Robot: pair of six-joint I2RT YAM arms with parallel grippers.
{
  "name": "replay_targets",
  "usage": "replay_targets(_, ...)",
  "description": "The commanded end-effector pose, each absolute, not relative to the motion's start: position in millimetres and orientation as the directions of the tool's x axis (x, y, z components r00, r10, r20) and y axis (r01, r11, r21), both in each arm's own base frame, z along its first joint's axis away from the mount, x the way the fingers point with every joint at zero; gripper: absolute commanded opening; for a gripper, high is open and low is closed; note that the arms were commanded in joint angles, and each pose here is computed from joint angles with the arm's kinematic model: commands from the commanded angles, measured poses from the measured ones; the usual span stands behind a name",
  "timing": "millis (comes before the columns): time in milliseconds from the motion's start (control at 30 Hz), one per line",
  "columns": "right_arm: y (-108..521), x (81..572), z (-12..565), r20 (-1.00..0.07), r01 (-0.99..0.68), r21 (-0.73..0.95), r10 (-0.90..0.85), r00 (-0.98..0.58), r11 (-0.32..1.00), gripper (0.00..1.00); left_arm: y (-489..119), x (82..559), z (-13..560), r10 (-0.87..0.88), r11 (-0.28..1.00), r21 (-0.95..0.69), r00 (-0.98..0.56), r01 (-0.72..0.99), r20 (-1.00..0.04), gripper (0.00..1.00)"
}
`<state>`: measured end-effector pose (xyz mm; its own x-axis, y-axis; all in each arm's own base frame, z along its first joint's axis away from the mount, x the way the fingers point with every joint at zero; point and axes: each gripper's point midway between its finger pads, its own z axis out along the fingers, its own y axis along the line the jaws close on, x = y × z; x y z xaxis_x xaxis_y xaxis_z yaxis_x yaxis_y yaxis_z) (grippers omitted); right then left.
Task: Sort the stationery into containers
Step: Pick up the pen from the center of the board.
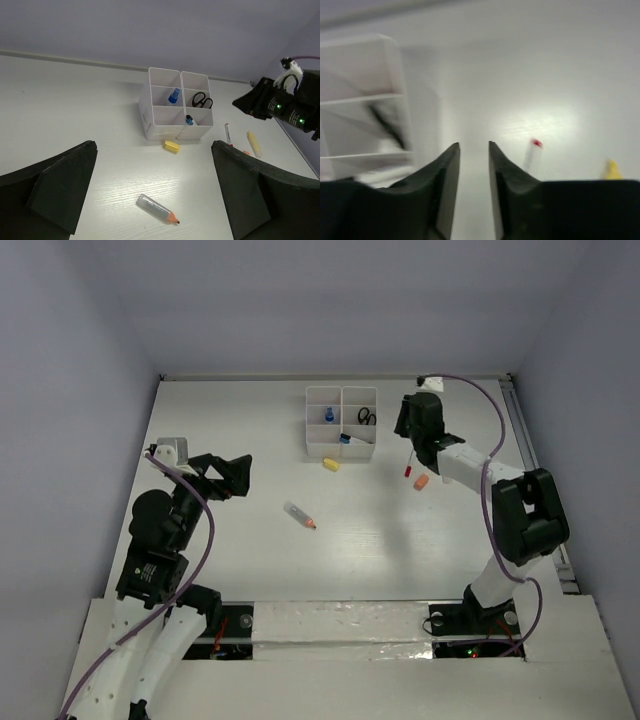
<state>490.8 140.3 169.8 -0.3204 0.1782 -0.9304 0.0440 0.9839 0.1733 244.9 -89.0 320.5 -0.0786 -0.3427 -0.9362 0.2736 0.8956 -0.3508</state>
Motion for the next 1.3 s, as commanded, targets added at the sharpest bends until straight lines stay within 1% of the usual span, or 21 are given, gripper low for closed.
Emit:
replay_targets(0,87.3,462.5,112.1,-0.808,0.197,0.156,0.240,-0.537,0.968,0.38,-92.4,241.8,336.8,-0.358,0.884,-0.347,-0.024,0.313,-0.934,0.99)
replay_targets(33,82.7,459.8,104.4,-0.791,0.202,0.145,0.237,-0.564,0.968,0.45,-92.2,241.1,337.6,-0.359,0.884,-0.347,-0.021,0.314,-0.933,0.99)
replay_targets(67,80.0,462.3,102.7,-0.783,0.204,0.139,0.233,-0.576,0.969,0.47,-92.2,241.1,337.6,-0.359,0.884,-0.347,-0.021,0.314,-0.933,0.99)
replay_targets(133,76.5,461.7,85.0,-0.748,0.206,0.116,0.222,-0.626,0.972,0.49,-94.3,239.0,338.7,-0.360,0.880,-0.346,-0.020,0.326,-0.933,0.99)
replay_targets(200,80.4,467.9,81.6,-0.734,0.185,0.134,0.223,-0.641,0.974,0.51,-94.4,238.2,339.8,-0.363,0.878,-0.347,-0.016,0.329,-0.932,0.99)
replay_targets(233,82.6,466.0,66.3,-0.705,0.172,0.120,0.206,-0.679,0.978,0.52,-94.2,237.6,340.2,-0.363,0.878,-0.347,-0.015,0.329,-0.932,0.99)
replay_targets(300,83.7,477.5,65.1,-0.696,0.165,0.125,0.205,-0.688,0.978,0.53,-94.2,237.7,339.5,-0.363,0.878,-0.347,-0.016,0.329,-0.932,0.99)
replay_targets(333,85.0,477.0,51.2,-0.669,0.160,0.112,0.194,-0.717,0.981,0.53,-94.1,237.4,340.2,-0.362,0.878,-0.346,-0.013,0.330,-0.932,0.99)
replay_targets(400,92.2,486.2,51.8,-0.671,0.140,0.139,0.197,-0.714,0.980,0.53,-96.6,236.8,339.8,-0.361,0.875,-0.346,-0.018,0.339,-0.932,0.99)
replay_targets(467,92.7,488.6,41.2,-0.652,0.144,0.129,0.193,-0.733,0.981,0.52,-96.5,236.8,339.8,-0.360,0.876,-0.344,-0.018,0.339,-0.933,0.99)
replay_targets(600,89.7,491.2,34.3,-0.637,0.160,0.104,0.189,-0.747,0.982,0.46,-97.4,235.5,340.1,-0.359,0.875,-0.344,-0.019,0.341,-0.933,0.99)
replay_targets(633,90.3,490.7,34.1,-0.635,0.155,0.105,0.186,-0.750,0.982,0.42,-97.3,235.3,340.8,-0.360,0.875,-0.344,-0.017,0.342,-0.933,0.99)
replay_targets(733,95.0,486.7,34.6,-0.620,0.139,0.125,0.186,-0.763,0.982,0.36,-97.4,234.9,341.1,-0.360,0.874,-0.343,-0.016,0.344,-0.933,0.99)
replay_targets(800,98.0,486.3,34.0,-0.609,0.131,0.135,0.187,-0.771,0.982,0.35,-97.9,234.7,341.5,-0.360,0.873,-0.343,-0.016,0.347,-0.933,0.99)
replay_targets(833,97.8,482.7,30.1,-0.590,0.126,0.126,0.176,-0.788,0.984,0.38,-98.2,234.6,341.5,-0.360,0.873,-0.343,-0.017,0.348,-0.933,0.99)
replay_targets(867,99.3,485.7,32.6,-0.588,0.119,0.127,0.171,-0.790,0.985,0.39,-98.4,234.5,341.5,-0.360,0.872,-0.343,-0.017,0.349,-0.933,0.99)
replay_targets(933,99.1,479.4,20.6,-0.548,0.103,0.108,0.145,-0.824,0.989,0.40,-97.3,233.8,342.2,-0.360,0.874,-0.342,-0.012,0.346,-0.933,0.99)
replay_targets(1033,101.2,478.3,13.0,-0.530,0.094,0.086,0.126,-0.839,0.992,0.38,-97.3,233.8,342.2,-0.360,0.874,-0.342,-0.012,0.346,-0.933,0.99)
replay_targets(1167,98.5,479.9,4.8,-0.504,0.098,0.058,0.114,-0.856,0.994,0.26,-96.7,233.9,341.8,-0.360,0.875,-0.342,-0.011,0.344,-0.933,0.99)
replay_targets(1233,97.7,483.4,6.3,-0.503,0.098,0.048,0.109,-0.857,0.994,0.14,-96.3,233.7,341.8,-0.359,0.876,-0.341,-0.010,0.342,-0.933,0.99)
replay_targets(1267,97.7,484.2,3.8,-0.499,0.095,0.045,0.105,-0.860,0.994,0.10,-96.2,233.3,342.1,-0.360,0.875,-0.341,-0.009,0.343,-0.933,0.99)
